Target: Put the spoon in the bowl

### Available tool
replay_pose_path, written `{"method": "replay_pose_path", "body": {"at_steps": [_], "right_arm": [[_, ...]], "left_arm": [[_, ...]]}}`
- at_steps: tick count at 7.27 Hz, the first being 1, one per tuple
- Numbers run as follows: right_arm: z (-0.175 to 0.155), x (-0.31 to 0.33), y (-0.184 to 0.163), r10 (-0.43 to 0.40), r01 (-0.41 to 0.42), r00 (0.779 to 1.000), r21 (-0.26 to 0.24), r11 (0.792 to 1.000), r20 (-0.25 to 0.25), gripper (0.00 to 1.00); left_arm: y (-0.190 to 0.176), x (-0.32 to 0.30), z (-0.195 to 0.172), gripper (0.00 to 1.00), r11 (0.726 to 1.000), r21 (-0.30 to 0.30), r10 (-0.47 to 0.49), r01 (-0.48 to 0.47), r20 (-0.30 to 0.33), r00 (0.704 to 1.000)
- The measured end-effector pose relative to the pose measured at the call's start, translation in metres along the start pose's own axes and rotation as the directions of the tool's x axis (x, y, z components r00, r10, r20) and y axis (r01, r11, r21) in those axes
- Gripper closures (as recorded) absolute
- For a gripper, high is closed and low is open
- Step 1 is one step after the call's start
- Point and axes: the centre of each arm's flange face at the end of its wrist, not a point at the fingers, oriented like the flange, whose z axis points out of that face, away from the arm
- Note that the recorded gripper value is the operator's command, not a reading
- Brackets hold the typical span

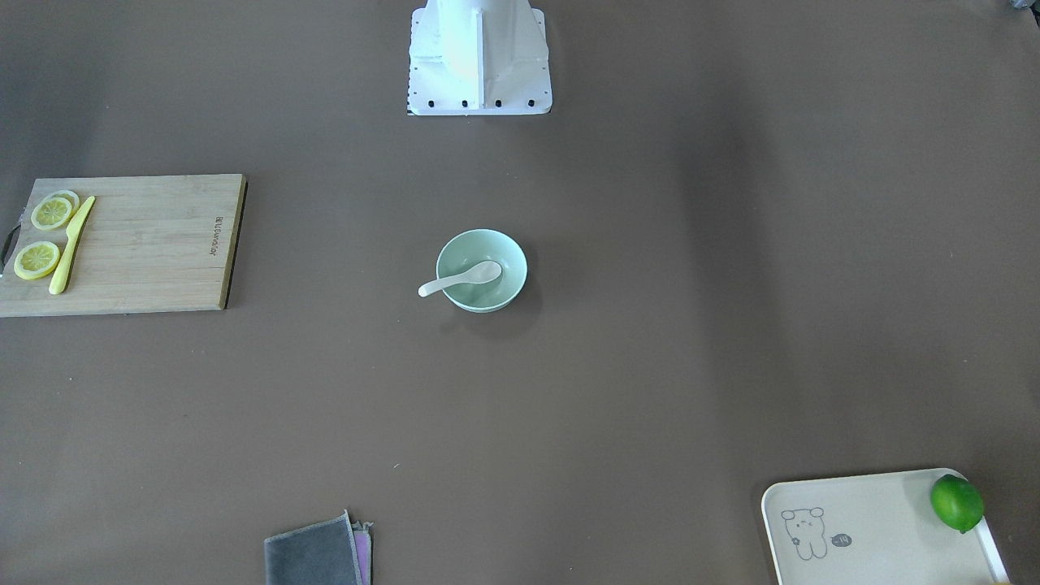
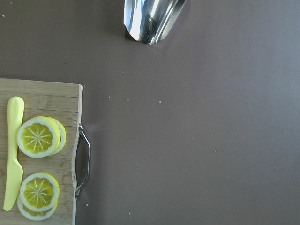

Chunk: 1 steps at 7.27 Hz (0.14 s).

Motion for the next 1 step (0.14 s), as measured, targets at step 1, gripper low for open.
{"method": "replay_pose_path", "body": {"at_steps": [1], "right_arm": [[0.0,0.0,0.0,0.0,0.0,1.0,0.0,1.0,0.0,0.0]], "left_arm": [[-0.0001,0.0,-0.0001,0.02,1.0,0.0,0.0,0.0,0.0,1.0]]}}
